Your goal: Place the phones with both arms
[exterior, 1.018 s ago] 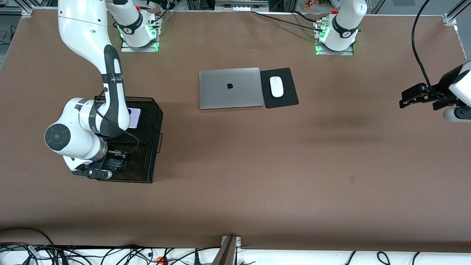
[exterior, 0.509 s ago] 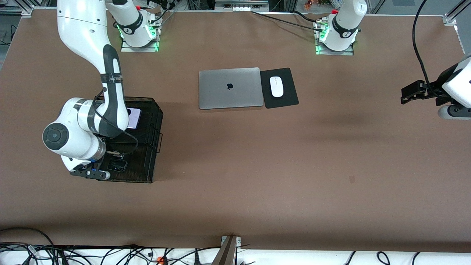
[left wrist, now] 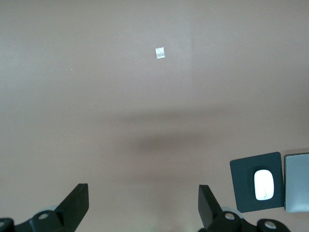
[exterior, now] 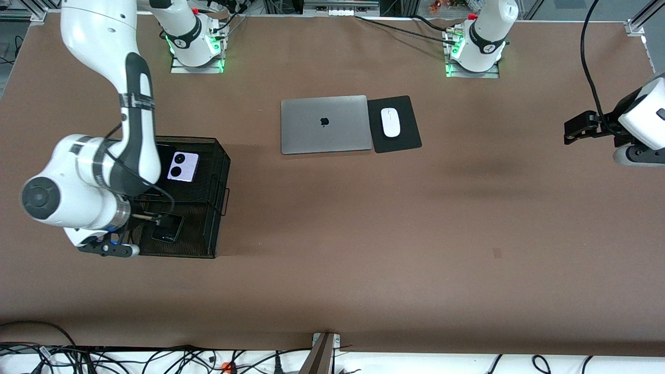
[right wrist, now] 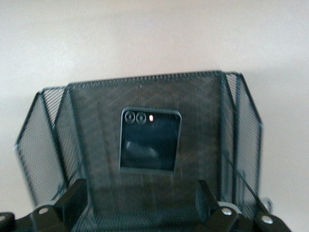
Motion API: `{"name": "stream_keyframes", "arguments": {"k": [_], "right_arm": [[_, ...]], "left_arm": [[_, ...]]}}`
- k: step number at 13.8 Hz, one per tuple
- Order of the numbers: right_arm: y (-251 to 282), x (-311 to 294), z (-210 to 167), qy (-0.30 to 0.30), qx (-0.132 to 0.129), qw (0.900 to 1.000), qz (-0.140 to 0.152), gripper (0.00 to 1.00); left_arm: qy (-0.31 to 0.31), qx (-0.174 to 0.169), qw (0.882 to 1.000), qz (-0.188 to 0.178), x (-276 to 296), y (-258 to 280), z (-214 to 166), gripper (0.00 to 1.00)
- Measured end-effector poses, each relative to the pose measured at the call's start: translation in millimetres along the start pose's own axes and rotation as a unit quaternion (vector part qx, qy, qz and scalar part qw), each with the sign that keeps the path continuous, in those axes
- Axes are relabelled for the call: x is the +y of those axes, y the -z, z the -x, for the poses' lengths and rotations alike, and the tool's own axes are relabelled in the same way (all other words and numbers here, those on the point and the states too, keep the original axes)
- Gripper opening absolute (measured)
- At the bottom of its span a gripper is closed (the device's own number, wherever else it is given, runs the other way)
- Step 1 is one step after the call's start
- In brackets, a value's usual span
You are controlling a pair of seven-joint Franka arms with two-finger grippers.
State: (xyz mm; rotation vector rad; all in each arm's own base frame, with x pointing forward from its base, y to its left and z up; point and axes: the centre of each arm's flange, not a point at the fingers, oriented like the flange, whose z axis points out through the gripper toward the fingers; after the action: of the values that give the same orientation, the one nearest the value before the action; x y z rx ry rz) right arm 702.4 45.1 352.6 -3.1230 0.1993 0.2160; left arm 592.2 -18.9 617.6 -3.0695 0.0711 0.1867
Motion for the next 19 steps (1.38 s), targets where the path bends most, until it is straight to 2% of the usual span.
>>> {"name": "stream_keyframes", "arguments": {"k": [4,7,9,11,14,17,19], "right_arm": [[79,37,11,-0.011,-0.054,0.998,-0.031,0.99],[102,70,20,-0.025,-0.083,0.995,-0.044,0.99],[121,81,27,-0.029,-0.081,0.995,-0.051,1.00],[149,89,37,-0.030,-0.064,0.996,-0.057,1.00],[171,97,49,-0.029,-0.055,0.998,-0.030,1.00],[163,86,46,0.004,-0.062,0.998,-0.013,1.00],[165,86,44,0.029,-0.055,0.998,-0.003,1.00]], "left_arm": [[0.003,0.006,1.000,0.000,-3,7,5,1.00],[0.002,0.009,1.000,0.001,-3,7,4,1.00],[0.002,0.011,1.000,0.003,-2,8,4,1.00],[0.001,0.016,1.000,0.006,-2,8,3,1.00],[0.002,0.024,1.000,0.011,-1,7,0,1.00],[0.002,0.031,0.999,0.012,-1,5,-3,1.00],[0.002,0.031,0.999,0.012,-2,5,-3,1.00]]}}
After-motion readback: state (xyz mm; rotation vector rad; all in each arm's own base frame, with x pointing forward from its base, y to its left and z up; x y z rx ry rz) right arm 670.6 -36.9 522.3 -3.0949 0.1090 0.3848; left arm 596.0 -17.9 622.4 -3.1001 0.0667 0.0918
